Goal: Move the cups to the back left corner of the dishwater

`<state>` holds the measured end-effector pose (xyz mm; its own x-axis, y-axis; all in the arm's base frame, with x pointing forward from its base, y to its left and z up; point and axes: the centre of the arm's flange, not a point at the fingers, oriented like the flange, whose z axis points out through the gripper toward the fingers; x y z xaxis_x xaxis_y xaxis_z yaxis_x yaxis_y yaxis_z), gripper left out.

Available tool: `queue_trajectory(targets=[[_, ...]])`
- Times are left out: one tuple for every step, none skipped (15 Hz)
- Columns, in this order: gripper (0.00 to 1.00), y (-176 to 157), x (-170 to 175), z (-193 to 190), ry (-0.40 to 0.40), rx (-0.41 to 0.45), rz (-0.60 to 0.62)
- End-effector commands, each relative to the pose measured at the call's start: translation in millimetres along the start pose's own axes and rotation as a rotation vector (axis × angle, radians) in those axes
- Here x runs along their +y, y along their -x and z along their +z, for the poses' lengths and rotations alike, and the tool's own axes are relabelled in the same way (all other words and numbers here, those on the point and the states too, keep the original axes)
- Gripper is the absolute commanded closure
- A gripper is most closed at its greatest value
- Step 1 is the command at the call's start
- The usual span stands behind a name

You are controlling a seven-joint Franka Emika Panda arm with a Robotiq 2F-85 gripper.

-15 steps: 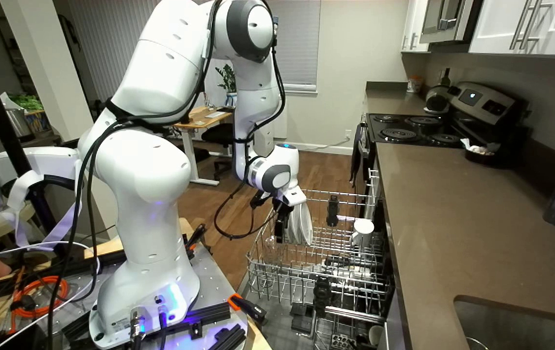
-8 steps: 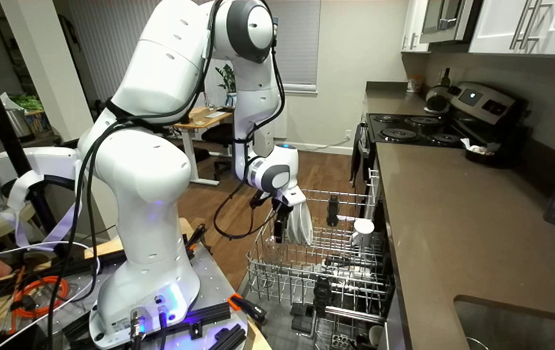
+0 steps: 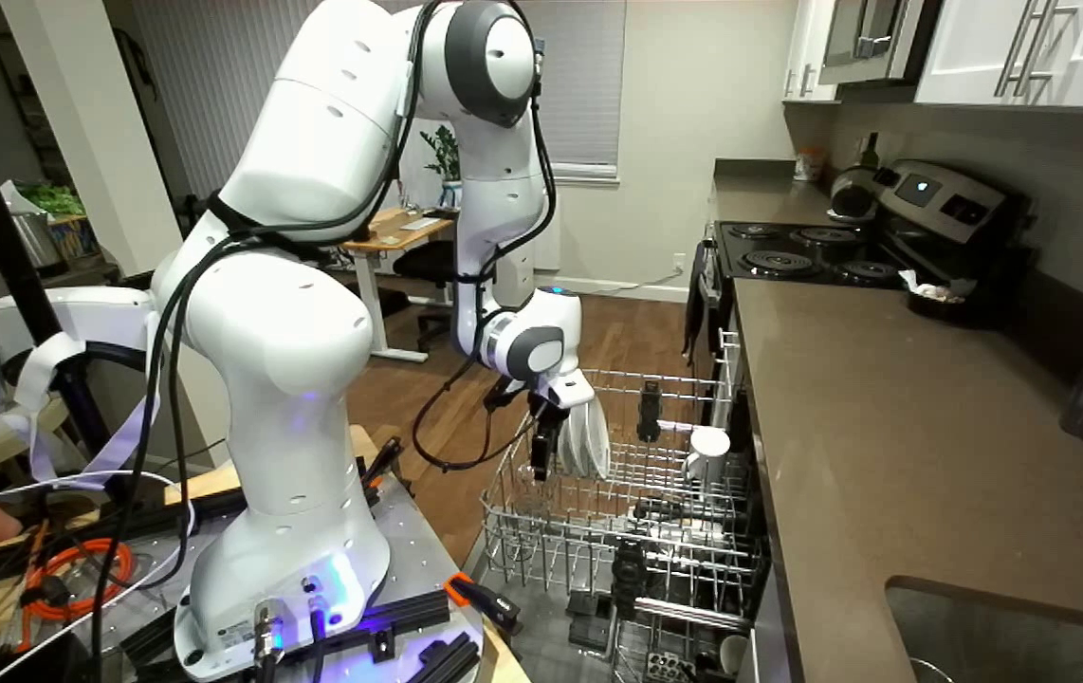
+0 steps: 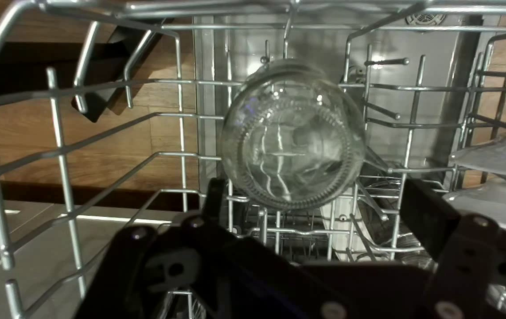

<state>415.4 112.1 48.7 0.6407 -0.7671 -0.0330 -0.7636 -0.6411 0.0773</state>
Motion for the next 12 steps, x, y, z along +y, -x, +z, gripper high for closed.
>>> queue_trajectory(targets=[[0.0, 3, 11, 5, -0.012, -0.011, 0.017], [0.0, 3, 11, 7, -0.013, -0.017, 0.019], [0.0, 3, 11, 10, -0.017, -0.026, 0.02], [0.0, 4, 11, 12, -0.021, -0.031, 0.023], [0.0, 5, 10, 14, -0.028, -0.035, 0.023], [0.0, 5, 10, 15, -0.033, -0.038, 0.027], [0.0, 5, 9, 17, -0.038, -0.043, 0.03], [0.0, 5, 9, 20, -0.042, -0.048, 0.03], [0.0, 6, 9, 22, -0.042, -0.056, 0.028], [0.0, 6, 10, 24, -0.037, -0.065, 0.024], [0.0, 6, 10, 26, -0.029, -0.072, 0.022], [0.0, 6, 11, 28, -0.02, -0.079, 0.023]])
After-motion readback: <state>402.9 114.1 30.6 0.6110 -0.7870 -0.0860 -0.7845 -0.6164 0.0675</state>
